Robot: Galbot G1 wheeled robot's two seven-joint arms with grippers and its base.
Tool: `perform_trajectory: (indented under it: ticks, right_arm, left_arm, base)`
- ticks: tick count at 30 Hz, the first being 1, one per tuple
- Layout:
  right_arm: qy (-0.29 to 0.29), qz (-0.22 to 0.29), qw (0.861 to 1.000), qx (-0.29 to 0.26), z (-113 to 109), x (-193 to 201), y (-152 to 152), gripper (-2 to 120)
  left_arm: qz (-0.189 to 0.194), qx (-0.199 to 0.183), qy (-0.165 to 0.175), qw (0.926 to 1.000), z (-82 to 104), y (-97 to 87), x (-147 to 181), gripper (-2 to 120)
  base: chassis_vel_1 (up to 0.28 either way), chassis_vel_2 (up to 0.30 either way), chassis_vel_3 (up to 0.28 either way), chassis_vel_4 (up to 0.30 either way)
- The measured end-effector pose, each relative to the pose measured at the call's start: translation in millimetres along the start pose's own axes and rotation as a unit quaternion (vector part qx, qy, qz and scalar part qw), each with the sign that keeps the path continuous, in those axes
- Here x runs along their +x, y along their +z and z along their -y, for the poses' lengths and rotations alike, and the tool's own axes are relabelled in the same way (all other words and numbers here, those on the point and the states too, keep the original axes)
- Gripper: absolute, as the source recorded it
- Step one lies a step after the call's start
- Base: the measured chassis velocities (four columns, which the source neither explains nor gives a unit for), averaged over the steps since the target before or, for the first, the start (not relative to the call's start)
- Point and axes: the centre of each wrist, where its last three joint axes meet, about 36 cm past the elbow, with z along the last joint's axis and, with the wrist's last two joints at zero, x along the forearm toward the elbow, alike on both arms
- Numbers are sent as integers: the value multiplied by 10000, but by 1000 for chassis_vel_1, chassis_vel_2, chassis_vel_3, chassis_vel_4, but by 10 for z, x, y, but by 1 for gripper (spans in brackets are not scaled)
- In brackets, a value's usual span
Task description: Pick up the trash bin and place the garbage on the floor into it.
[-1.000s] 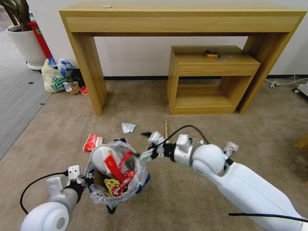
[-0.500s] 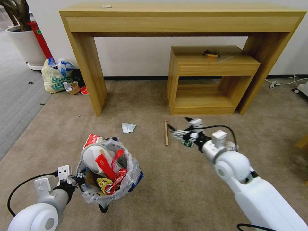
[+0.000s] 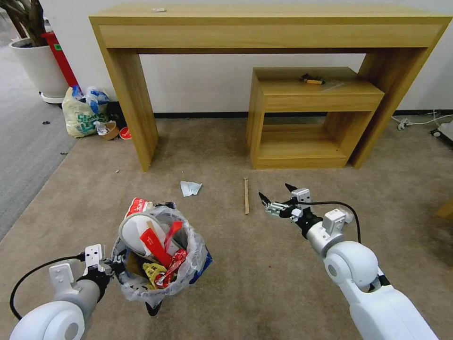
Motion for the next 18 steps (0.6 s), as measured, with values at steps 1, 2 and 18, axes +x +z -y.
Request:
perform_trajectory:
  ticks: [1, 2, 18]
  right_arm:
    - [0, 0, 10000, 0, 0, 0, 0, 100]
    - [-8, -4, 10000, 0, -10, 5, 19, 100]
    - [-125, -74, 9999, 35, -61, 39, 111, 100]
  left_arm:
    - [0, 0, 0, 10000, 0, 0, 0, 0]
    - [0, -2, -3, 10000, 0, 1, 0, 0]
    - [-34, 29, -30, 10000, -7, 38, 12, 0]
  base:
    - [166, 138, -130, -172]
    - [166, 195, -171, -172]
    - [177, 178, -176, -187]
